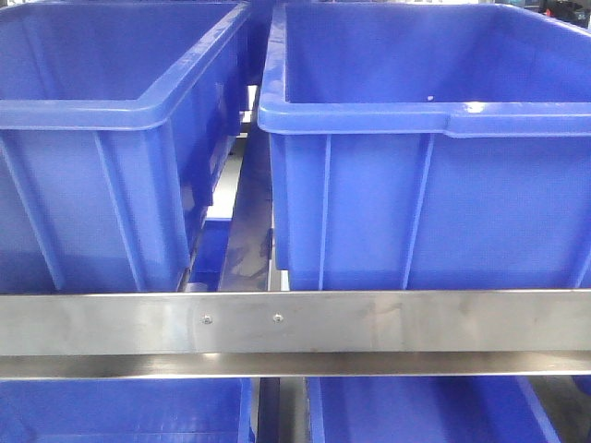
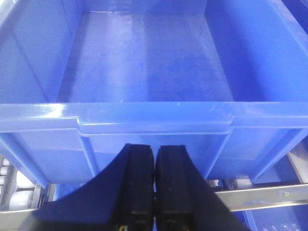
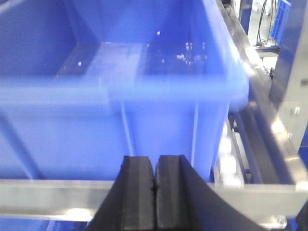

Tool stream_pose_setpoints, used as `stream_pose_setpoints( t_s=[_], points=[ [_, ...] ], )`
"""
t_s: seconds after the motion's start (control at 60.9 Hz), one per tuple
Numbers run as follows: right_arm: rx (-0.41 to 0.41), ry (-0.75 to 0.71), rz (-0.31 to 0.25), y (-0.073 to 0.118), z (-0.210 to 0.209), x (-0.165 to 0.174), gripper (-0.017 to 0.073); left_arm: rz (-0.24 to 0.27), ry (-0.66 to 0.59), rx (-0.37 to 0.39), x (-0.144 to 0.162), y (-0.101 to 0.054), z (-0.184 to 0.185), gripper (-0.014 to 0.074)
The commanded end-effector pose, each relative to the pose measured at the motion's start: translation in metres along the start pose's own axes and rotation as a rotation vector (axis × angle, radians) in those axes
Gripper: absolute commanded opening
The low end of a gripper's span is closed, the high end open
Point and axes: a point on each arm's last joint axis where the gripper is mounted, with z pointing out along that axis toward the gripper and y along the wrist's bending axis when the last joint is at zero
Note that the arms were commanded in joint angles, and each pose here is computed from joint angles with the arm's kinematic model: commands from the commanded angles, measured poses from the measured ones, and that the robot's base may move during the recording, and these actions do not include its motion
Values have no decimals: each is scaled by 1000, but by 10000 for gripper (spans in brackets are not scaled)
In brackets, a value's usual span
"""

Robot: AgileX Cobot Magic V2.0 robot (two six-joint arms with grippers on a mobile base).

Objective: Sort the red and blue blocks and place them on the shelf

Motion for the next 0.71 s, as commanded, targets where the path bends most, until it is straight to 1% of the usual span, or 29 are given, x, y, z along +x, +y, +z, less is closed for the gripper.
stream_pose_setpoints(
  t_s=[0.0, 0.082, 0.181, 0.263, 0.345, 0.69],
  points=[
    [-17, -129, -19, 2, -5, -9, 50, -9, -96, 35, -15, -4, -3, 132],
    [-12, -147, -29, 1, -10, -9, 50, -9, -94, 34, -15, -4, -3, 132],
    [-10, -177, -54, 1, -13, -10, 50, -9, -94, 34, -15, -4, -3, 132],
    [-11, -177, -54, 1, -13, -10, 50, -9, -94, 34, -15, -4, -3, 132],
    [-12, -175, -37, 1, -13, -10, 50, -9, -94, 34, -15, -4, -3, 132],
    [-10, -169, -37, 1, -13, -9, 50, -9, -94, 34, -15, -4, -3, 132]
  ],
)
